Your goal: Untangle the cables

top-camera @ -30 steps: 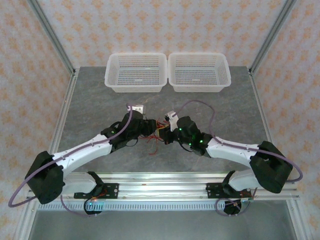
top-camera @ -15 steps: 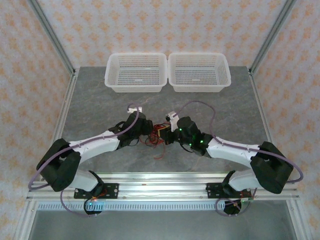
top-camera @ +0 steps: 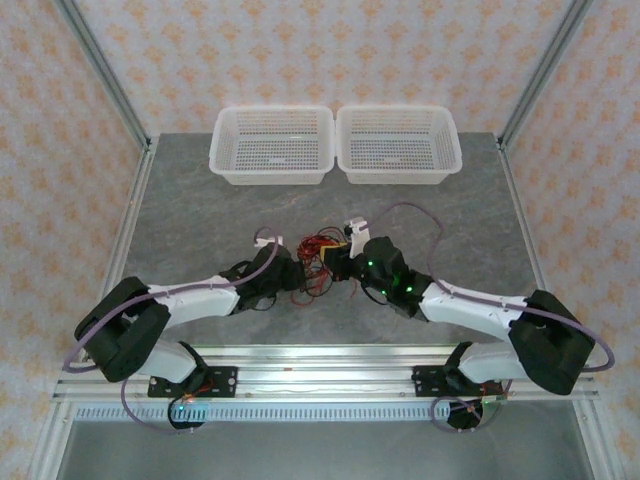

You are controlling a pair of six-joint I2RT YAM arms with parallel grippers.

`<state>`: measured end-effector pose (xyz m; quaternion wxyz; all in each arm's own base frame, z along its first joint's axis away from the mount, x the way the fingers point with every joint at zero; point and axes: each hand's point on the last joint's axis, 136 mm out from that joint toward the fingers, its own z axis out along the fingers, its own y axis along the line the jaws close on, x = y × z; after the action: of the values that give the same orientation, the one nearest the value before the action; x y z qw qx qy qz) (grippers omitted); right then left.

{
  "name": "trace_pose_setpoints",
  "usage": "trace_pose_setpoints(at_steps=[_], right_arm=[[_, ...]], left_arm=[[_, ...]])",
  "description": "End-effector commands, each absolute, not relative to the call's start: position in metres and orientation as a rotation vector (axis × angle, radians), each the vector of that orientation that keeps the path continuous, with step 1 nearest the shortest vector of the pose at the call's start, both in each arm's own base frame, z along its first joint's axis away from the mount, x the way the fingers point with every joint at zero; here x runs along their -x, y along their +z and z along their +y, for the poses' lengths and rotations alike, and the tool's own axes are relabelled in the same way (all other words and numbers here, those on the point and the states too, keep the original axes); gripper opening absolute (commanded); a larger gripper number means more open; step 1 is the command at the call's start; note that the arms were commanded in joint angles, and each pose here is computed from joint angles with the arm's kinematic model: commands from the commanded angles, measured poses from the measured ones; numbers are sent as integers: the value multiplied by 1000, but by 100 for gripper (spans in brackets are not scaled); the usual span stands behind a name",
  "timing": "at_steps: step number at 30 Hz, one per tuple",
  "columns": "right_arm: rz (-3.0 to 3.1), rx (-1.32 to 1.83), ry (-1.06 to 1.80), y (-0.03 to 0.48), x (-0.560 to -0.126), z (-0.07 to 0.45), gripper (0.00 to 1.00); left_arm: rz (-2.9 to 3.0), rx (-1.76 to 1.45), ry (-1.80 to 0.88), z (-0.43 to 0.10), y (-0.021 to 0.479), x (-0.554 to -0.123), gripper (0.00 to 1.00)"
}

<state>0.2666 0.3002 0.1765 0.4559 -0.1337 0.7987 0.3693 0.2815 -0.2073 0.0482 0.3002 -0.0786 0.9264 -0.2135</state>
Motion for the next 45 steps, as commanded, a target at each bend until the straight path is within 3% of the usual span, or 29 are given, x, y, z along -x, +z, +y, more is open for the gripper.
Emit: trace_pose_setpoints(at_steps=[1, 15, 33, 38, 45], right_arm=[[1850, 209, 918, 206, -278, 289, 0], [1728, 374, 922, 214, -262, 292, 0], [1603, 420, 947, 246, -259, 293, 0], [1629, 407, 962, 238, -261, 296, 0], [1611, 348, 1007, 248, -263, 295, 0]], left_arm=[[2394, 216, -663, -221, 73, -285, 44], [2215, 215, -659, -195, 184, -282, 51], [2160, 215, -945, -237, 190, -307, 50], [2112, 233, -1050, -246, 192, -307, 54], [2142, 260, -1062, -251, 166, -311, 55]])
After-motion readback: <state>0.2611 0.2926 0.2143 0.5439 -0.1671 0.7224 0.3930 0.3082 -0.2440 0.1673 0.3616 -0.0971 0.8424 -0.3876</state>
